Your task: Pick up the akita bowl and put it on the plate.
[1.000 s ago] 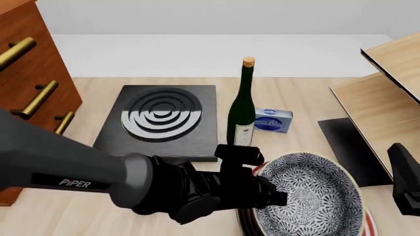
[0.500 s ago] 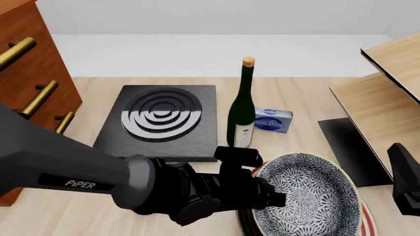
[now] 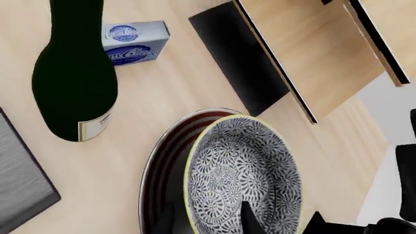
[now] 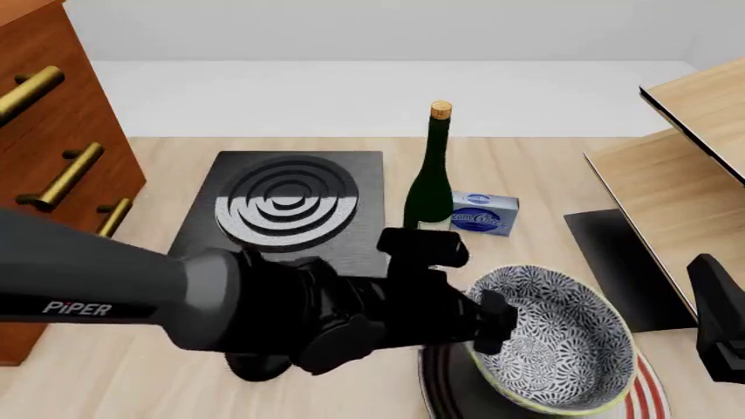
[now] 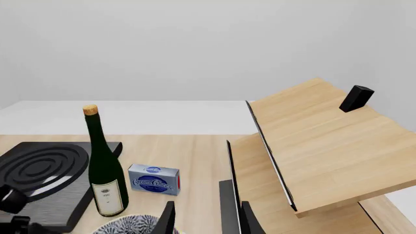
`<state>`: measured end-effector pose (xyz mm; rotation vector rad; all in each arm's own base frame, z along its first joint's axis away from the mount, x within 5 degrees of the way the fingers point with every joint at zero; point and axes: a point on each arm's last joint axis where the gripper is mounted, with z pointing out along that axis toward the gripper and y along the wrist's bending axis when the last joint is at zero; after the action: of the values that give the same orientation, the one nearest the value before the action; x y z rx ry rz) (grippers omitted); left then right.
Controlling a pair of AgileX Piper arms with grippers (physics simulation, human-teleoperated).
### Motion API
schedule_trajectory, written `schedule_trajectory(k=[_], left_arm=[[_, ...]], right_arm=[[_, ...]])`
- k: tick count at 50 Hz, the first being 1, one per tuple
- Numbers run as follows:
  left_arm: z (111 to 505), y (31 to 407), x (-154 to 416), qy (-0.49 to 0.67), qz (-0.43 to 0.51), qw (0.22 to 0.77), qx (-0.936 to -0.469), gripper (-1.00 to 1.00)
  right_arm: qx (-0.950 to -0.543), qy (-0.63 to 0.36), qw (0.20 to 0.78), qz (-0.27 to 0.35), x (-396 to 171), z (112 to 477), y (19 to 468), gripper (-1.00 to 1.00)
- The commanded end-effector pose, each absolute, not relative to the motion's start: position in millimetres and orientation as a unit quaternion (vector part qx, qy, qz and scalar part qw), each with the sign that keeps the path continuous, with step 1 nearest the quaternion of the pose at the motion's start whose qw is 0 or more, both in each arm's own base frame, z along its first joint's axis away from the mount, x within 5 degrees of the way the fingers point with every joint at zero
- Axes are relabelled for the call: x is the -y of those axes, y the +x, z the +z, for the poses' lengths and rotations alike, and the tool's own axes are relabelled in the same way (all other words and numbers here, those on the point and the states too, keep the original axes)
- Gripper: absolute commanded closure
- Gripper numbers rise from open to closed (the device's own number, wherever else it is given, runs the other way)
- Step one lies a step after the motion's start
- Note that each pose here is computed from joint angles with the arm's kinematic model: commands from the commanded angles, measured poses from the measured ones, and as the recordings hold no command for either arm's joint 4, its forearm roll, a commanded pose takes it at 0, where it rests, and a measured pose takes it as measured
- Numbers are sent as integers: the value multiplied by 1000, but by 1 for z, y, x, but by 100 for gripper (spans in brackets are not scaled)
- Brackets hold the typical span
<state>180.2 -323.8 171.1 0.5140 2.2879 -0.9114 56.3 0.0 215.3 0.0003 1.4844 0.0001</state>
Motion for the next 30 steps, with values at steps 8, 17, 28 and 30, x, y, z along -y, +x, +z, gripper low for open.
schedule_trajectory(k=[8,17,28,30], left_arm=[[258,188,301,203,-363,372,-830,-100],[271,190,290,207,-357,387,-824,-100],[287,184,271,219,-351,407,-814,-100],[290,183,269,216,-353,409,-813,-100]], right_arm=[[-676,0,737,0,0,215,56,-100],[-676,0,737,0,0,215,56,-100],[-676,0,737,0,0,215,56,-100],[-676,0,737,0,0,215,56,-100]])
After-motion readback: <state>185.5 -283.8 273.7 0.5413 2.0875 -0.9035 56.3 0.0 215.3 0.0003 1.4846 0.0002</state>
